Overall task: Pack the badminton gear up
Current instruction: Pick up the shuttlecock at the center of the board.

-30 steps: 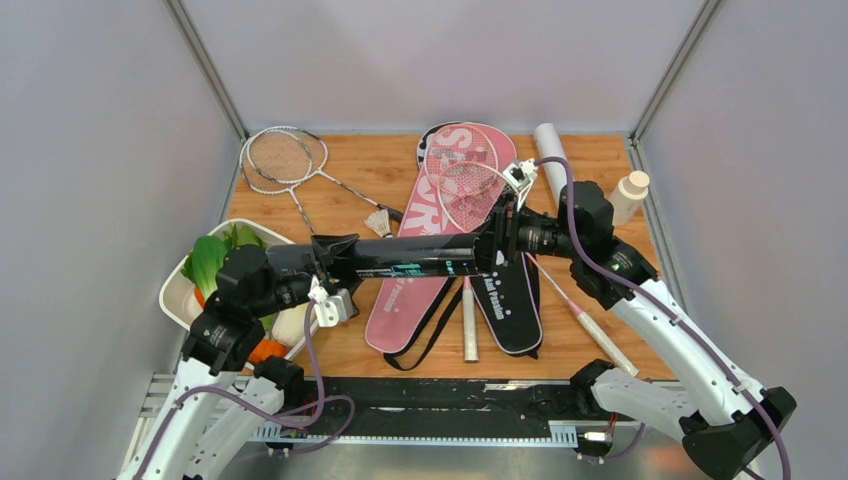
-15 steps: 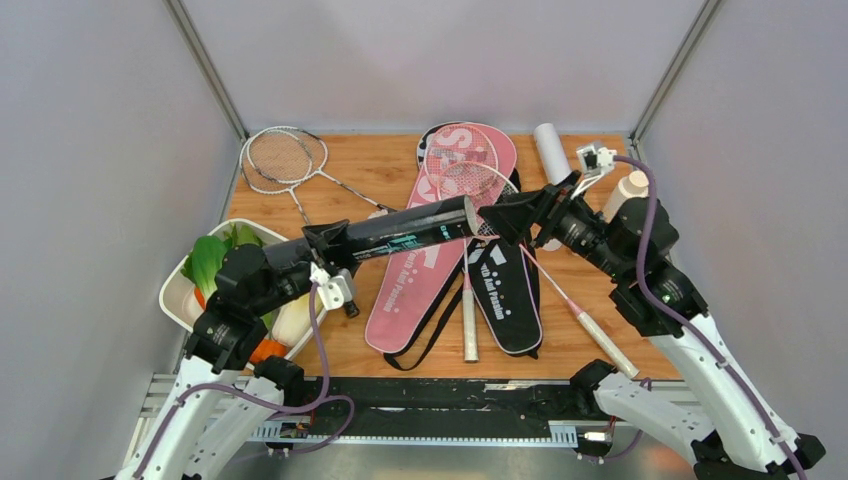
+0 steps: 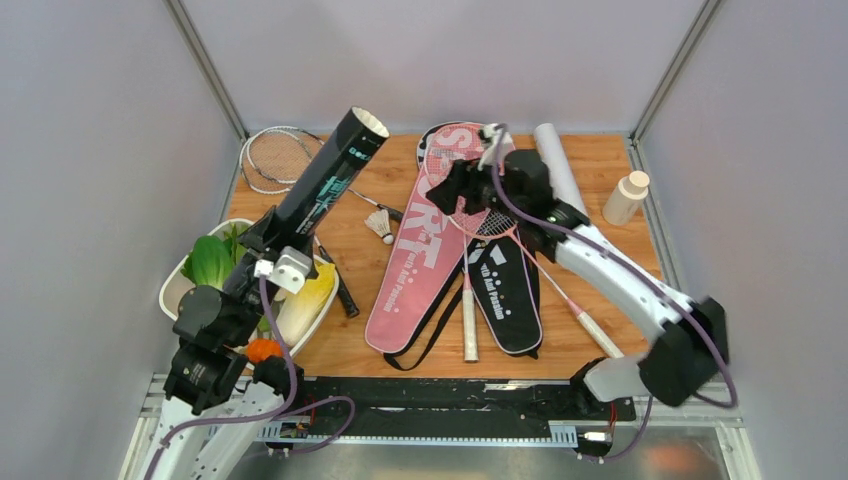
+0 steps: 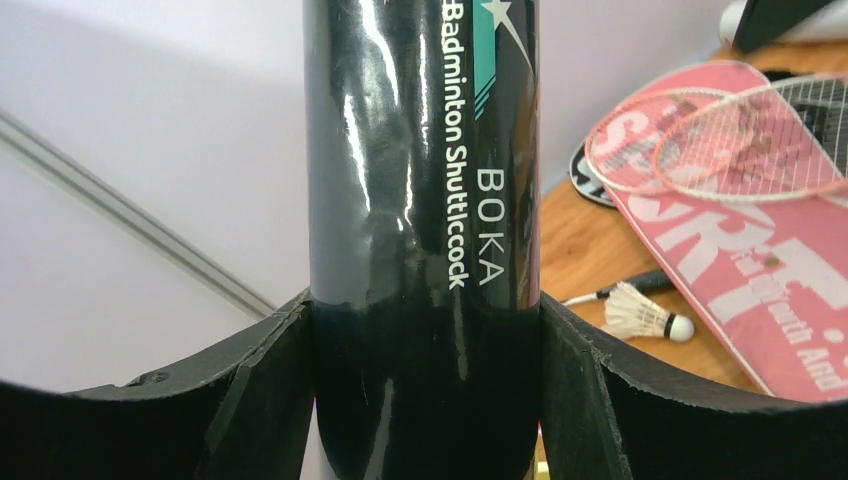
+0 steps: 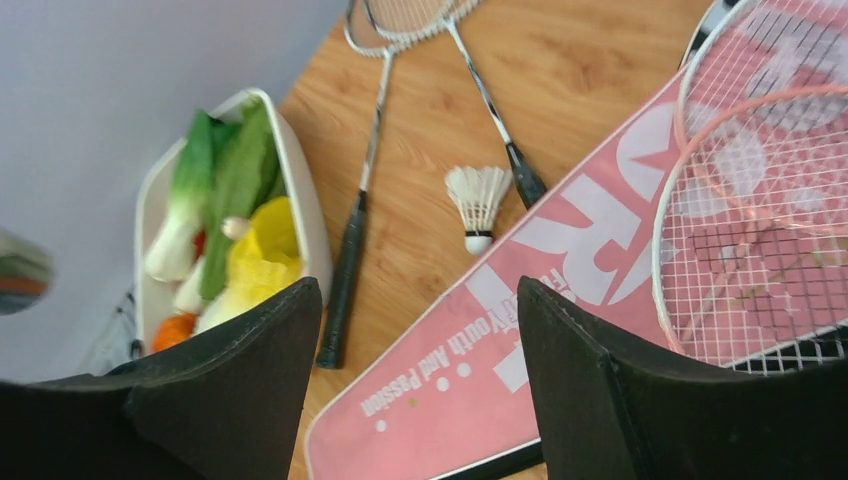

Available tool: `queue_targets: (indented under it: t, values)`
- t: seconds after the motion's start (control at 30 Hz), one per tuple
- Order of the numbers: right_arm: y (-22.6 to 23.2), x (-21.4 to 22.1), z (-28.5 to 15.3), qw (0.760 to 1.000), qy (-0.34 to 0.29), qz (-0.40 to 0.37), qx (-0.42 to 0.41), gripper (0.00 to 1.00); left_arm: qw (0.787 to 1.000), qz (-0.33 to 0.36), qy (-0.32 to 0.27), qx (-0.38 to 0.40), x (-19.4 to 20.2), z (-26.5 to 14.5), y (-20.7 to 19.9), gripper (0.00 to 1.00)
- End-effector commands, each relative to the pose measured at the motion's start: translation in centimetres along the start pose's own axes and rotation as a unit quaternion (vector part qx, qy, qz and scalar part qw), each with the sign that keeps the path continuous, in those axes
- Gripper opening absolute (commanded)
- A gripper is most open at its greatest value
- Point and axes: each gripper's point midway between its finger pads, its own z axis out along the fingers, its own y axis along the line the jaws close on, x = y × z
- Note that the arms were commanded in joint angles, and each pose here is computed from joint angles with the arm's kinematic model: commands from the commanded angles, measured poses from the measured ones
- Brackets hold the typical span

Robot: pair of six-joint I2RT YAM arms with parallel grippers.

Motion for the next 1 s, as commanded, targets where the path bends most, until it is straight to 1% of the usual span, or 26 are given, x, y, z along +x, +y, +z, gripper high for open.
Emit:
queue_targets:
  t: [0.0,0.03,0.13,0.27,0.33,0.43,0.57,0.63,0.77,0.83,0.97]
  values:
    - [-0.6,2.5,6.5,0.997,0.057,-0.045,-0.040,0.72,0.994,-0.054,-0.063,-0.066,-3.4,-1.4,2.9,0.08]
    - [-1.5,4.6,8.7,0.995,0.083,-0.041,-0.033,0.71,0.993,-0.071,-0.072,-0.063,-3.8,-1.6,2.8,0.08]
    - [-2.0,8.4,13.7,0.989,0.123,-0.063,-0.042,0.70,0.989,-0.091,-0.108,-0.032,-5.3,-2.1,1.8,0.08]
    - [-1.2,12.7,19.1,0.976,0.170,-0.102,-0.085,0.71,0.986,-0.113,-0.118,-0.025,-5.9,-2.5,1.6,0.08]
    - [-0.8,13.7,21.0,0.973,0.178,-0.110,-0.102,0.72,0.986,-0.115,-0.120,-0.021,-6.1,-2.8,1.5,0.08]
    - [-1.0,14.4,23.5,0.972,0.172,-0.122,-0.101,0.74,0.985,-0.118,-0.127,-0.014,-6.2,-3.0,1.2,0.08]
    - [-2.8,15.7,26.6,0.974,0.164,-0.135,-0.076,0.80,0.985,-0.118,-0.130,-0.003,-6.0,-3.1,0.5,0.08]
    - [-3.9,17.3,27.5,0.972,0.174,-0.140,-0.071,0.80,0.985,-0.116,-0.131,0.000,-6.1,-3.1,0.4,0.08]
    - [-5.1,19.9,27.6,0.964,0.209,-0.149,-0.075,0.78,0.986,-0.109,-0.127,0.000,-5.9,-3.2,0.4,0.08]
    - [-4.9,20.0,27.1,0.959,0.219,-0.159,-0.085,0.77,0.987,-0.105,-0.123,0.002,-5.8,-3.2,0.3,0.08]
    - [-3.9,18.3,25.5,0.953,0.218,-0.183,-0.105,0.75,0.987,-0.101,-0.121,0.010,-5.6,-3.1,0.0,0.08]
